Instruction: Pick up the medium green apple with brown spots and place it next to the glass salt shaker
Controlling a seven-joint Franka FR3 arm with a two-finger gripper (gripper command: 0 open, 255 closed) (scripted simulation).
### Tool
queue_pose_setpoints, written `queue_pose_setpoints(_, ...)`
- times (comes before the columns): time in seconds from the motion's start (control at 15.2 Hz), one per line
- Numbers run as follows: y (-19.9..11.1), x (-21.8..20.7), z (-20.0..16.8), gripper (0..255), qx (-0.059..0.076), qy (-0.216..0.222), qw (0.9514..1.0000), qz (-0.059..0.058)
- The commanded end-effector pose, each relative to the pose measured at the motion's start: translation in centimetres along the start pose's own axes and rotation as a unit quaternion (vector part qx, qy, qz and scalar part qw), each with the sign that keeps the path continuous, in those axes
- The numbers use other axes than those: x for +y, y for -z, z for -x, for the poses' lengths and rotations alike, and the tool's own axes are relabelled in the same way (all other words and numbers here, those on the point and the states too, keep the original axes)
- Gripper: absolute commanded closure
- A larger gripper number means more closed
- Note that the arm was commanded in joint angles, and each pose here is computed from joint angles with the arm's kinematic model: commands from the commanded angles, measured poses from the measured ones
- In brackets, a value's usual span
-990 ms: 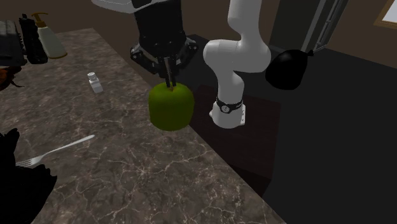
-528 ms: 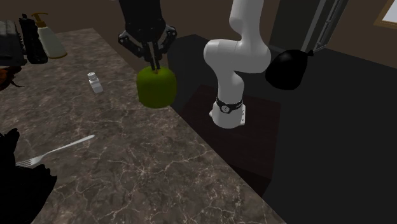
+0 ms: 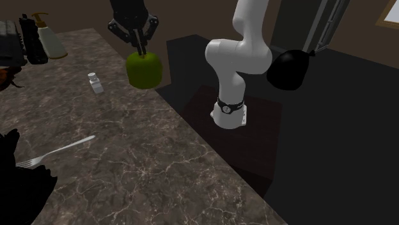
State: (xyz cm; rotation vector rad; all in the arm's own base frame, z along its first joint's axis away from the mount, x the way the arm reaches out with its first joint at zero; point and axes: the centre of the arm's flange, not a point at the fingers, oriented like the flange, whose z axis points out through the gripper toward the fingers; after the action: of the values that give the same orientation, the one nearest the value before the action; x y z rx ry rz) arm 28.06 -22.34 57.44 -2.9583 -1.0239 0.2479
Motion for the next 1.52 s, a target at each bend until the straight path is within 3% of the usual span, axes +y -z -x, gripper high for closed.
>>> queue_pose_setpoints(0.0,-0.5,0.7,2.3,255,0.000,0.001,1.0000,0.000)
queue_pose_setpoints(1.45,-4.1,9.8,29.6,255,0.000,0.001,1.0000,0.000)
